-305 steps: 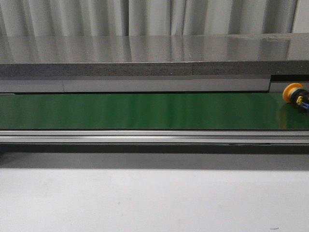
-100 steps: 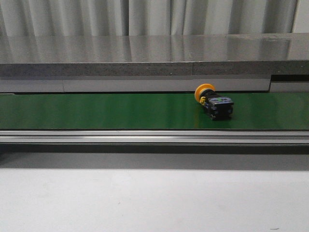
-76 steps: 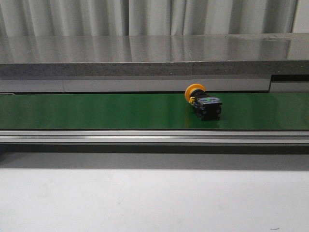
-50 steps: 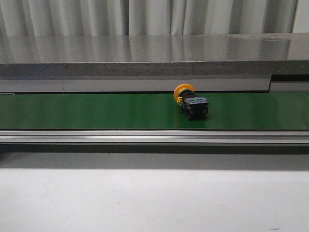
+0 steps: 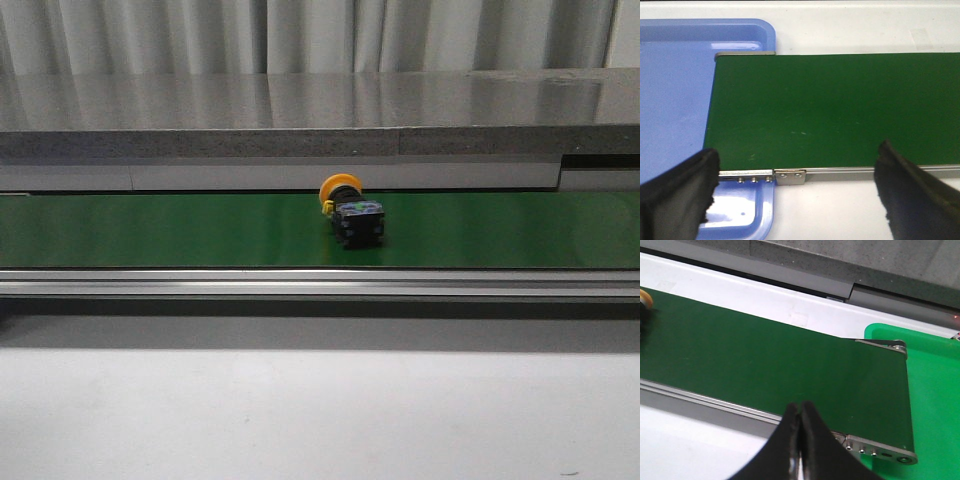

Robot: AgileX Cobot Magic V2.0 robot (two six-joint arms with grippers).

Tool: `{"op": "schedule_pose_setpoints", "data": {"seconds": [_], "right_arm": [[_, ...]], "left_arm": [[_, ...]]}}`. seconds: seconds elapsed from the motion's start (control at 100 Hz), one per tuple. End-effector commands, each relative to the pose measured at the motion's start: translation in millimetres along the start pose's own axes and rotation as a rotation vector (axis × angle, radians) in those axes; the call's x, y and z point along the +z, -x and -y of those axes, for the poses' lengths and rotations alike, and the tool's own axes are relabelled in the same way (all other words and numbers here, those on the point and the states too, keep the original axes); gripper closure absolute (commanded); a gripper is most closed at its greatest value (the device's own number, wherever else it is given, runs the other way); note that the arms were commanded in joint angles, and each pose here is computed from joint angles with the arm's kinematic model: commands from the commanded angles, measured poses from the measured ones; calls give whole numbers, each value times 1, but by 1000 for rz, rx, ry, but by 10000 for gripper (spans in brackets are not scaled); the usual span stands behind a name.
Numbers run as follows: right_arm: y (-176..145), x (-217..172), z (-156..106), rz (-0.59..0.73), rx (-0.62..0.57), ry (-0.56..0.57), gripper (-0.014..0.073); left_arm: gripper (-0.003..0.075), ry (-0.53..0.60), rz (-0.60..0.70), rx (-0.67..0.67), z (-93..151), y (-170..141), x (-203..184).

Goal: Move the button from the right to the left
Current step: 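Let the belt carry the button toward the left gripper, then lower the left gripper over the button and close on it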

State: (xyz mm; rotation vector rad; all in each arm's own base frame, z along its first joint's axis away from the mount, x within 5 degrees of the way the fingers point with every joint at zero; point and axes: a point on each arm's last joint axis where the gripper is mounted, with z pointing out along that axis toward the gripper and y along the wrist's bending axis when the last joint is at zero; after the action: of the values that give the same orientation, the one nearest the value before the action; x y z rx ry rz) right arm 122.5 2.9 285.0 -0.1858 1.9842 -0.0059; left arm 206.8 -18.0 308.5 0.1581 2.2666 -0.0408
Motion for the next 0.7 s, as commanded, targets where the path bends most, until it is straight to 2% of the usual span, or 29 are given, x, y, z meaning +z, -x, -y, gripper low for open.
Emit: {"op": "schedule_pose_setpoints", "data": {"seconds": [0.0,0.13,0.29,0.49,0.69], "right_arm": [[14,-4,4,85,7,-36,659],[14,-4,4,85,7,-36,659],[14,-4,4,85,7,-36,659],[14,-4,4,85,7,-36,659],[14,-4,4,85,7,-36,659]], "left_arm": [[-16,-6,118,-10,2,17,-10],[40,-15,135,-28,2,19,-10],[48,-52,139,-48,8,24,-9],[48,-154,110,13,38,45,11],[48,-227,55,14,64,65,45]]}}
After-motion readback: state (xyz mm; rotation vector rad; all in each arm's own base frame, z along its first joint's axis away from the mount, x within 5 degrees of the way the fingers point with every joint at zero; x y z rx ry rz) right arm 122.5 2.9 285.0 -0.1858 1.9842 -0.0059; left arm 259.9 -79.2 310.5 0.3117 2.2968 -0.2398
